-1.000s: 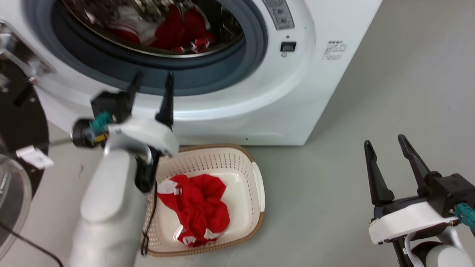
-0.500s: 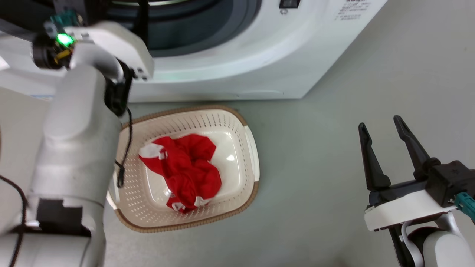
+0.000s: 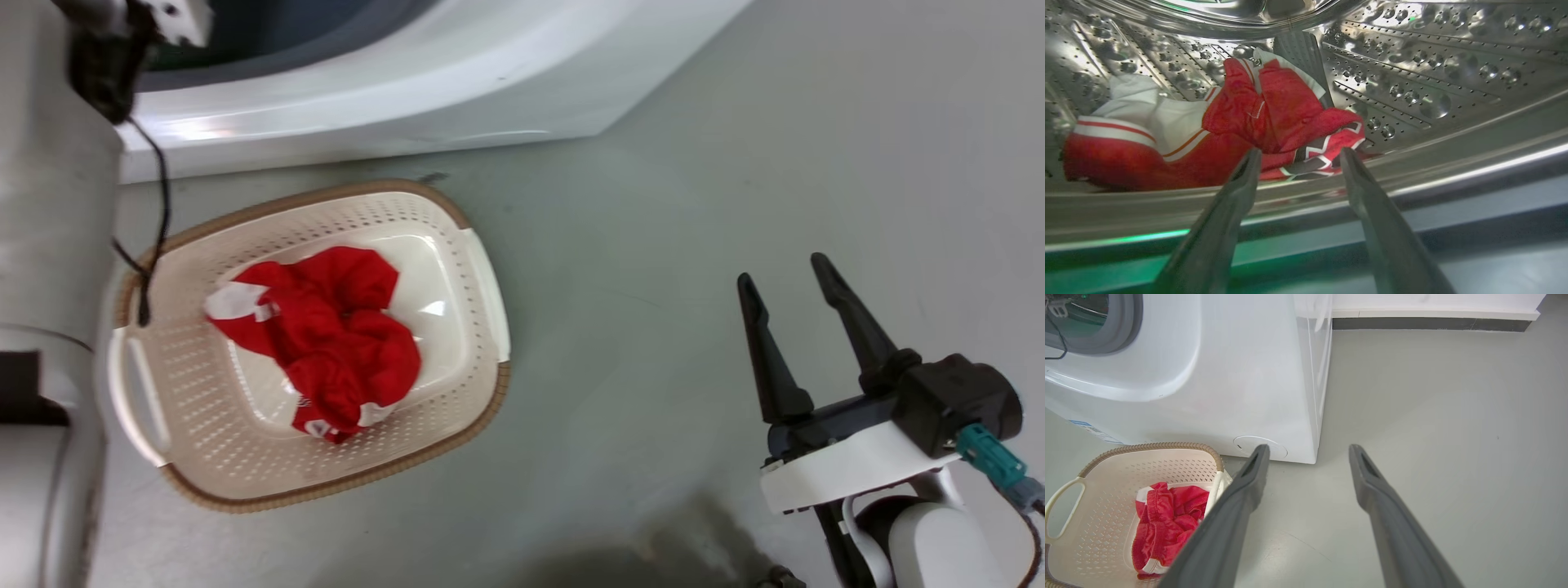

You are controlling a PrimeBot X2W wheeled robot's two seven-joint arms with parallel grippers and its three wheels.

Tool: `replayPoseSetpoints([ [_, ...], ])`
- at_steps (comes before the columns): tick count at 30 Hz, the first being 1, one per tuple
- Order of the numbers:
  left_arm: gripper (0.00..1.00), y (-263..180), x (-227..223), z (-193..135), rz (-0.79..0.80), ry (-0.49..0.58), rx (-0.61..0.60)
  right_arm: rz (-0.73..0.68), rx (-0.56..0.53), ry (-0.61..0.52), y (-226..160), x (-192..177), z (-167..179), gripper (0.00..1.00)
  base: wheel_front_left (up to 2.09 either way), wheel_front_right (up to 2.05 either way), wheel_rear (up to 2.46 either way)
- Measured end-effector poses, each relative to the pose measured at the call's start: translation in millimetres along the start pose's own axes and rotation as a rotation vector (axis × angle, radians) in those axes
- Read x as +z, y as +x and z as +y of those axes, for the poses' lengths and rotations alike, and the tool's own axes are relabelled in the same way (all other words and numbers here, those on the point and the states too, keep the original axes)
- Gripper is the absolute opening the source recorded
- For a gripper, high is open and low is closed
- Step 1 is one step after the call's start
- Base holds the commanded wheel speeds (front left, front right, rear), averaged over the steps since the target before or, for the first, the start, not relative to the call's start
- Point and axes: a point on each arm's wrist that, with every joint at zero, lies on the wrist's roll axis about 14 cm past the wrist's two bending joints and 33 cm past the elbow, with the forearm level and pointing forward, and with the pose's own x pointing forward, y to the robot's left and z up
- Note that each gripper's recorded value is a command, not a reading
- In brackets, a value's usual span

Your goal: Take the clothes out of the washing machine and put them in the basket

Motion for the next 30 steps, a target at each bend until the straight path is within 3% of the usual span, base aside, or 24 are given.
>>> replayPoseSetpoints([
  [9, 1.00, 32, -18, -8, 0.186, 0.049, -0.023, 0.049, -0.035, 0.020, -14, -18, -8, 1.00, 0.00, 0.00, 0.00],
  [22, 1.00, 44, -34, 5, 0.416, 0.071, 0.026, 0.096, -0.071, 0.065, -40, -33, -9, 1.00, 0.00, 0.00, 0.00],
  [23, 0.93, 45, -34, 5, 0.423, 0.069, 0.027, 0.098, -0.073, 0.069, -41, -34, -9, 1.00, 0.00, 0.00, 0.00],
  [24, 0.37, 46, -34, 5, 0.422, 0.064, 0.028, 0.099, -0.074, 0.074, -42, -34, -9, 1.00, 0.00, 0.00, 0.00],
  [25, 0.00, 46, -33, 4, 0.422, 0.065, 0.029, 0.099, -0.075, 0.074, -43, -34, -9, 1.00, 0.00, 0.00, 0.00],
  [30, 0.00, 50, -29, 2, 0.364, 0.080, 0.044, 0.103, -0.079, 0.081, -44, -36, -9, 1.00, 0.00, 0.00, 0.00],
])
